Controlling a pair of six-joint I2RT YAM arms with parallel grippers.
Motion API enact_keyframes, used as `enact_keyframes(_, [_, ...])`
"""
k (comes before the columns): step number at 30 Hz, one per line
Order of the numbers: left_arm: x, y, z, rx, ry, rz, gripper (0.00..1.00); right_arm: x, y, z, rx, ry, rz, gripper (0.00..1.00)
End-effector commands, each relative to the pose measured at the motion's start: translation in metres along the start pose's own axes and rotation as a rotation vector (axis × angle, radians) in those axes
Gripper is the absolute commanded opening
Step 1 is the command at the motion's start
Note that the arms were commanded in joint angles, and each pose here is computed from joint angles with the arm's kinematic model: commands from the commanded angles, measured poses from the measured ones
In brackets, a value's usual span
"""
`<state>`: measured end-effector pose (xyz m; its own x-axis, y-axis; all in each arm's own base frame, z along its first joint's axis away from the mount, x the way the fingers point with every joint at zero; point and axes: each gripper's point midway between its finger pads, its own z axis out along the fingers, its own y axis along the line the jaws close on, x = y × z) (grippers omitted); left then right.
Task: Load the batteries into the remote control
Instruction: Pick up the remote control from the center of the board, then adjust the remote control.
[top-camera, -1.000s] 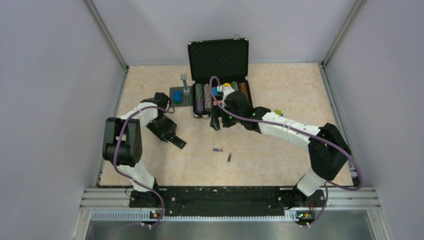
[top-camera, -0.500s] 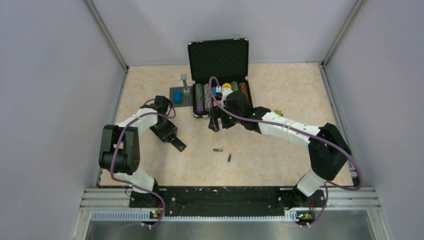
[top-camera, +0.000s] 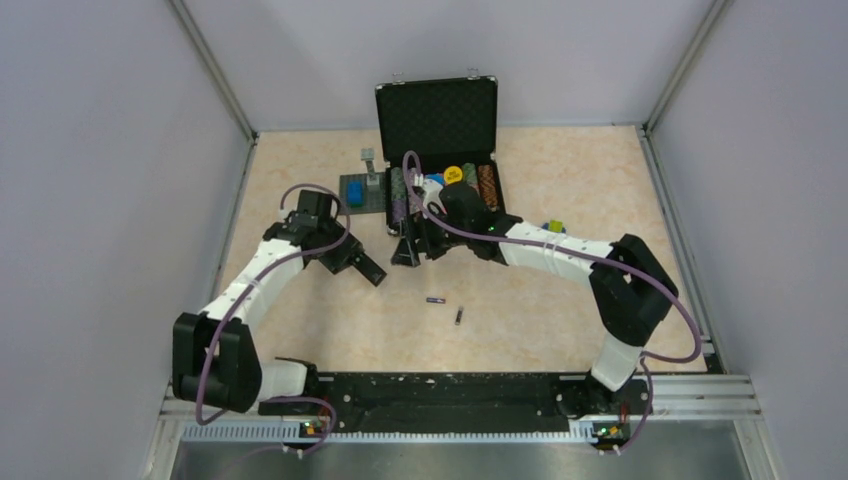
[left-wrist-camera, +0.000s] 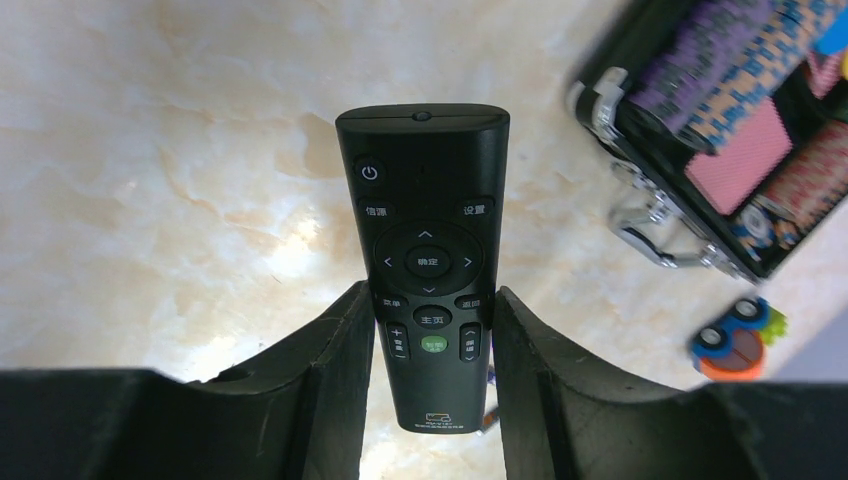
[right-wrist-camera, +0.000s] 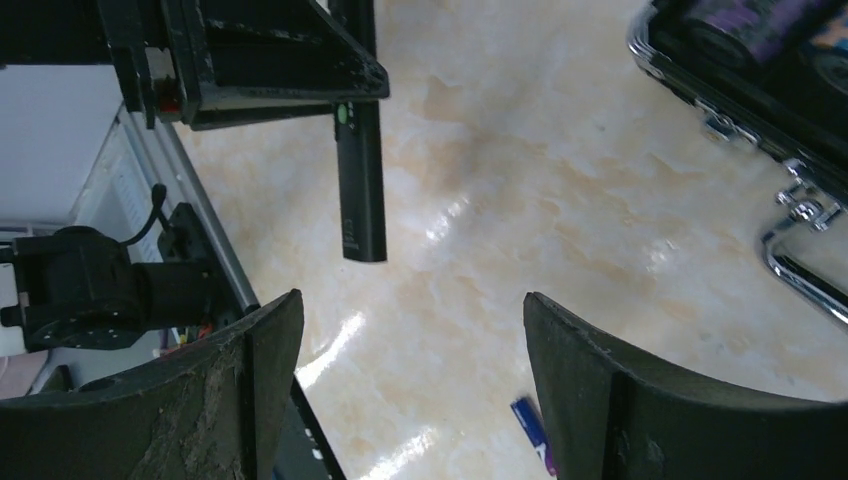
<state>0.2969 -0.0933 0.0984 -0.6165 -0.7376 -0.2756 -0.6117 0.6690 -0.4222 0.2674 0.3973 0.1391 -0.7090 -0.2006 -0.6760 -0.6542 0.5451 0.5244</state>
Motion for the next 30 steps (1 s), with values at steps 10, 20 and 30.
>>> enact_keyframes(10, [0.006, -0.051, -0.037, 0.240, 0.062, -0.053, 0.02, -0.021, 0.053, 0.033, -0.149, -0.049, -0.038, 0.77])
enact_keyframes(20, [0.012, -0.059, -0.041, 0.283, 0.101, -0.073, 0.02, -0.004, 0.051, 0.052, -0.132, 0.002, -0.065, 0.45])
enact_keyframes(30, [0.009, -0.058, -0.053, 0.295, 0.071, -0.047, 0.69, -0.036, 0.062, 0.032, -0.090, -0.155, -0.174, 0.00])
